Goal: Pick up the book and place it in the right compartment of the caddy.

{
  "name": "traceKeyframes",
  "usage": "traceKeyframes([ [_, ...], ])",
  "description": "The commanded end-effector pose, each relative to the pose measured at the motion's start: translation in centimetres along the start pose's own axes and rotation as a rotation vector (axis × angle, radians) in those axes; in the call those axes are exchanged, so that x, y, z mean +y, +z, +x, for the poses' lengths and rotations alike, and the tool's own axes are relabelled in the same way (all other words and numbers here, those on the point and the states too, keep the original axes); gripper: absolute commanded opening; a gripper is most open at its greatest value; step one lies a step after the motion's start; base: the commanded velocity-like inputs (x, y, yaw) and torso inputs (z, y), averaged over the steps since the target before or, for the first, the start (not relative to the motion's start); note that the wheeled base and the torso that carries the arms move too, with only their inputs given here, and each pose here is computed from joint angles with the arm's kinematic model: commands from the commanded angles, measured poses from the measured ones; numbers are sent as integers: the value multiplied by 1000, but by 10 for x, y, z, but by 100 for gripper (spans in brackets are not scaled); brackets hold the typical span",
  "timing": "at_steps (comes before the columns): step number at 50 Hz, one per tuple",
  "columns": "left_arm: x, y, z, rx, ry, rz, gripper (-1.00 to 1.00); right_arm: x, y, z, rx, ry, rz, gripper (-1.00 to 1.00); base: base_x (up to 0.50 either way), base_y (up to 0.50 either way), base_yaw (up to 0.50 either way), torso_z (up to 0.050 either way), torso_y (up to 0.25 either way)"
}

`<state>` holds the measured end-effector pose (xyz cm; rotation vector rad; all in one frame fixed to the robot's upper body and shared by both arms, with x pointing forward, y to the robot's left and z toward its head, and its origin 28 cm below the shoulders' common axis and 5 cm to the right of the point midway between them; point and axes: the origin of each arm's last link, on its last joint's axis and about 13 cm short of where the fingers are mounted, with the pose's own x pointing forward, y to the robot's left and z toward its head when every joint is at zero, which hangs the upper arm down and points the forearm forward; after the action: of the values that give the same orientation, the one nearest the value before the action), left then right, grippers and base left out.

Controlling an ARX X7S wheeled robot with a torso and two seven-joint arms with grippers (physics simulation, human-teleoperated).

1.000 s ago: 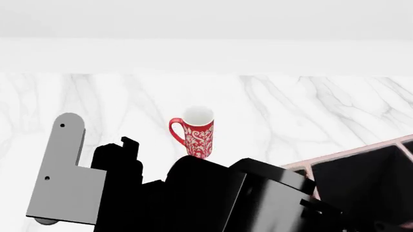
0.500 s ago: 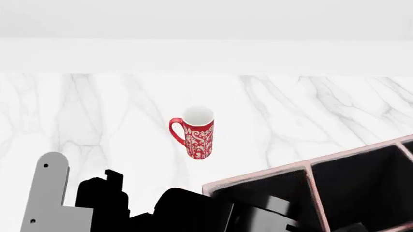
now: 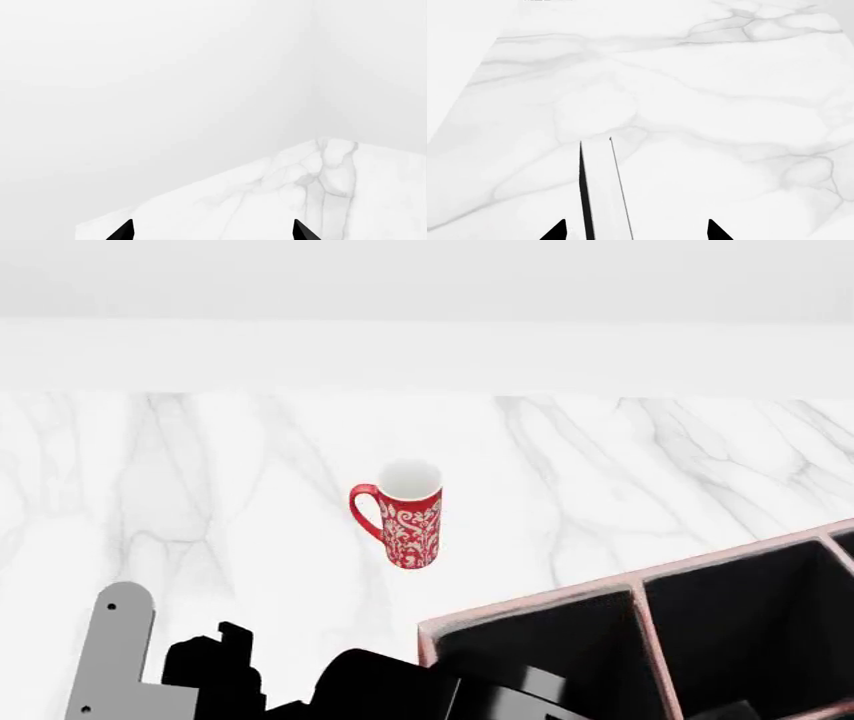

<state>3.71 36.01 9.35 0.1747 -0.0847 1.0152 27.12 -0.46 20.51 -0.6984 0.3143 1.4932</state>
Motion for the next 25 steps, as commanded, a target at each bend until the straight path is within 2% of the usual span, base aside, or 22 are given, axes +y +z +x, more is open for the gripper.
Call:
traceKeyframes([
  [1, -1, 0, 1, 1, -3, 3, 100, -2, -12, 14, -7, 23, 36, 100, 0, 0, 0, 0, 0],
  [25, -2, -3, 0, 5, -5, 5, 100, 1, -38, 37, 38, 80, 103, 100, 0, 0, 0, 0, 0],
])
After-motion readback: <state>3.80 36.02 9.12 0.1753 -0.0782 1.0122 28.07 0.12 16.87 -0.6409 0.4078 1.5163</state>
